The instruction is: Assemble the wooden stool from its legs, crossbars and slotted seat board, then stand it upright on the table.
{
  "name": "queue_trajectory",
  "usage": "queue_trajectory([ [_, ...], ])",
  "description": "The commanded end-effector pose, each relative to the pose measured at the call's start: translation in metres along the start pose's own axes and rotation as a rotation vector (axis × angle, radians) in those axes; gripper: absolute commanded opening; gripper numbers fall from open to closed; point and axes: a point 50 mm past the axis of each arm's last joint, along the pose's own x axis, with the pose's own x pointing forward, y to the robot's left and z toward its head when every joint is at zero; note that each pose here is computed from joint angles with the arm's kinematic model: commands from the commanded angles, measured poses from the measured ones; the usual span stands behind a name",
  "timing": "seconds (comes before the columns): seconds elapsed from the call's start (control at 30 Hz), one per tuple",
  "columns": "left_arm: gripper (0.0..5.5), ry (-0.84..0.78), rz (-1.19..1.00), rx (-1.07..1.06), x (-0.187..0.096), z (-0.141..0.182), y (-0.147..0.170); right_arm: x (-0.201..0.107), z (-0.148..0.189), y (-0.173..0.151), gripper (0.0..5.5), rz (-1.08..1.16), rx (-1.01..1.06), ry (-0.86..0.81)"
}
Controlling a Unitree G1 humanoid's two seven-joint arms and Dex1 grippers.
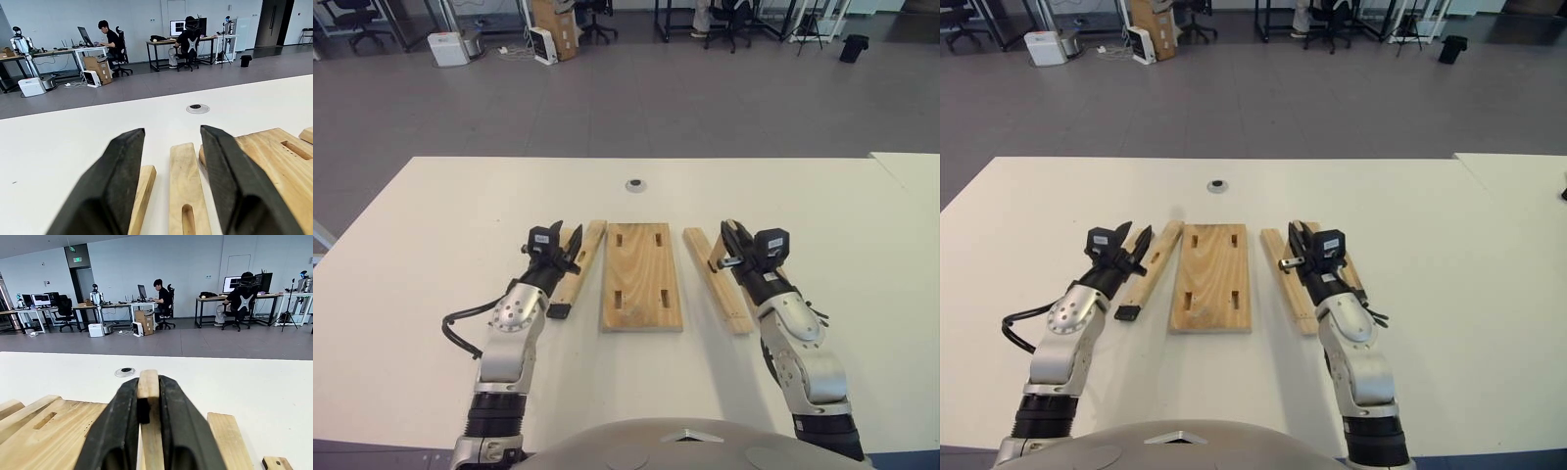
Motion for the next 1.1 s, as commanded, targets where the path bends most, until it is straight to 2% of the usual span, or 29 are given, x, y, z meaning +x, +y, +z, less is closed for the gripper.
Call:
queue_trajectory([
  [0.03, 2.07, 0.011, 0.008, 0.004, -0.002, 0.001, 0.002, -0.04, -0.076, 0.006, 0.42, -0.016, 0.111, 0.404],
  [0.5, 2.07, 0.01, 0.066, -0.024, -0.005, -0.002, 0.005, -0.033, -0.076, 0.002, 0.42, -0.013, 0.07, 0.465],
  [0.53, 2.07, 0.01, 0.062, -0.032, -0.006, -0.003, 0.003, -0.032, -0.075, 0.002, 0.82, -0.015, 0.068, 0.454],
  [0.77, 2.07, 0.022, 0.117, -0.083, -0.013, -0.011, -0.007, -0.023, -0.061, 0.0, 1.99, 0.04, 0.039, 0.441],
  [1.03, 2.07, 0.022, 0.167, -0.115, -0.019, -0.017, -0.013, -0.031, -0.032, -0.01, 3.48, 0.047, -0.051, 0.418],
  [1.1, 2.07, 0.015, 0.182, -0.117, -0.019, -0.016, -0.012, -0.029, -0.021, -0.013, 3.48, 0.044, -0.076, 0.393],
])
